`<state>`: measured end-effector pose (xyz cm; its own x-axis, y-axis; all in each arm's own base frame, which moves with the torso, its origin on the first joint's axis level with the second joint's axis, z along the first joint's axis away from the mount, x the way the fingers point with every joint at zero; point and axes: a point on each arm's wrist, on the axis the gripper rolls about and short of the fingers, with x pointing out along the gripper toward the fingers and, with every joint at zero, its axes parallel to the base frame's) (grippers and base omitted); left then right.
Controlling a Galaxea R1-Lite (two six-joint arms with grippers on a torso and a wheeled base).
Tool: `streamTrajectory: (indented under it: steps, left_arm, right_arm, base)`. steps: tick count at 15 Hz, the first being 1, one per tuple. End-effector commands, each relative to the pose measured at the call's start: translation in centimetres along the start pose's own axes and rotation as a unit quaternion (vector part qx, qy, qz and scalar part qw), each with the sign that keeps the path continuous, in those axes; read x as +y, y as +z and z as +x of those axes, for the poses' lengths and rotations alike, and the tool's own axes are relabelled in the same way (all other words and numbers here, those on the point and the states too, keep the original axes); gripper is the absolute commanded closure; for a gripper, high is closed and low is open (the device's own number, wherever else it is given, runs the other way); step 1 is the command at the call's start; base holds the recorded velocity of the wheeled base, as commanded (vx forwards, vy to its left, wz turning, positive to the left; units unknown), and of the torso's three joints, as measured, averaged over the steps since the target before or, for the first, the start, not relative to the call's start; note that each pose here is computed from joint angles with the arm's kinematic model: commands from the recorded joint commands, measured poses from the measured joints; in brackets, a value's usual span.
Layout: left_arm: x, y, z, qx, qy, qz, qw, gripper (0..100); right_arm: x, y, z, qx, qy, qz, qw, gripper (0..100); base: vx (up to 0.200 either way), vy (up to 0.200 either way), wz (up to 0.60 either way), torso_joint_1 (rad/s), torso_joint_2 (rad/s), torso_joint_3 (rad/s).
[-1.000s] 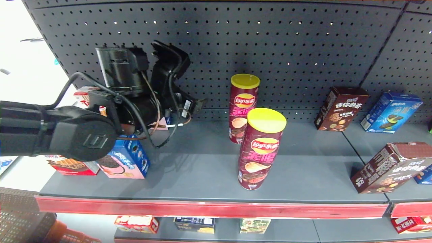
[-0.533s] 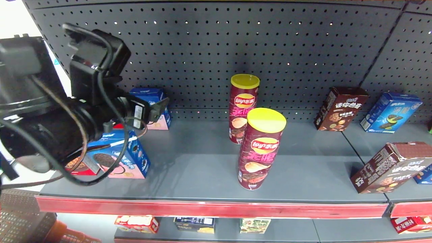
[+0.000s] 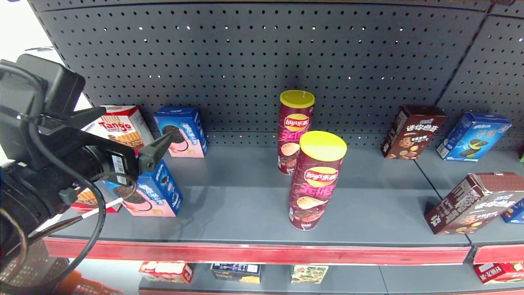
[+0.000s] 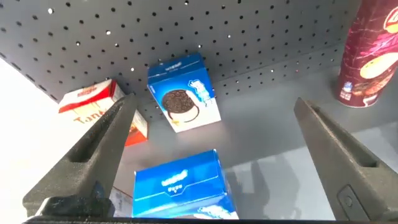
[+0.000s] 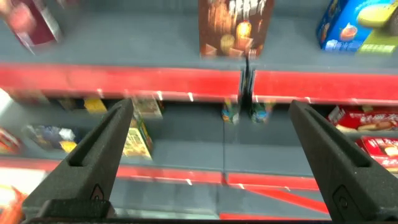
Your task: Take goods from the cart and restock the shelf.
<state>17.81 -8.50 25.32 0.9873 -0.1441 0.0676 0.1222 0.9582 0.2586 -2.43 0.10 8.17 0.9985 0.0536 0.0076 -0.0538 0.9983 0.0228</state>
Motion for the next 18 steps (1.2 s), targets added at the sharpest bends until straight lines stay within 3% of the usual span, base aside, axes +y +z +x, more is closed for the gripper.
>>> streamTrajectory:
  steps: [1,4,5,6,7,10,18]
  left_arm:
    - [0.2,0.0,-0.4,-0.001,0.001,-0.005,1.0000,0]
    - [0.4,0.1,-1.0,-0.008,0.002,-0.008,0.9999,0]
    - [0.4,0.1,-1.1,-0.009,0.002,-0.008,0.9999,0]
    - [0.4,0.1,-1.1,-0.009,0.002,-0.008,0.9999,0]
    - [0.4,-0.1,-1.1,-0.006,0.003,-0.007,1.0000,0]
    - [0.5,-0.7,-1.6,0.002,0.002,-0.005,1.0000,0]
    - [0.9,-0.4,-2.5,-0.010,0.006,-0.009,0.9999,0]
  right_arm:
    - [0.1,8.7,1.7,0.020,0.005,0.076,0.997,0]
    - [0.3,11.6,2.9,0.034,0.058,0.070,0.995,0]
    - [0.5,13.7,4.8,0.054,0.086,0.051,0.994,0]
    - [0.5,13.7,4.8,0.054,0.086,0.051,0.994,0]
    - [1.1,15.2,7.4,0.085,0.135,0.008,0.987,0]
    - [2.8,16.5,11.6,0.128,0.191,-0.027,0.973,0]
    - [7.5,19.0,17.9,0.152,0.275,-0.059,0.948,0]
  base:
    - [0.000,0.000,0.00,0.000,0.00,0.000]
    - [0.000,0.000,0.00,0.000,0.00,0.000]
    - [0.000,0.000,0.00,0.000,0.00,0.000]
    - [0.000,0.000,0.00,0.000,0.00,0.000]
    - [0.000,0.000,0.00,0.000,0.00,0.000]
    - [0.000,0.000,0.00,0.000,0.00,0.000]
    - [0.000,0.000,0.00,0.000,0.00,0.000]
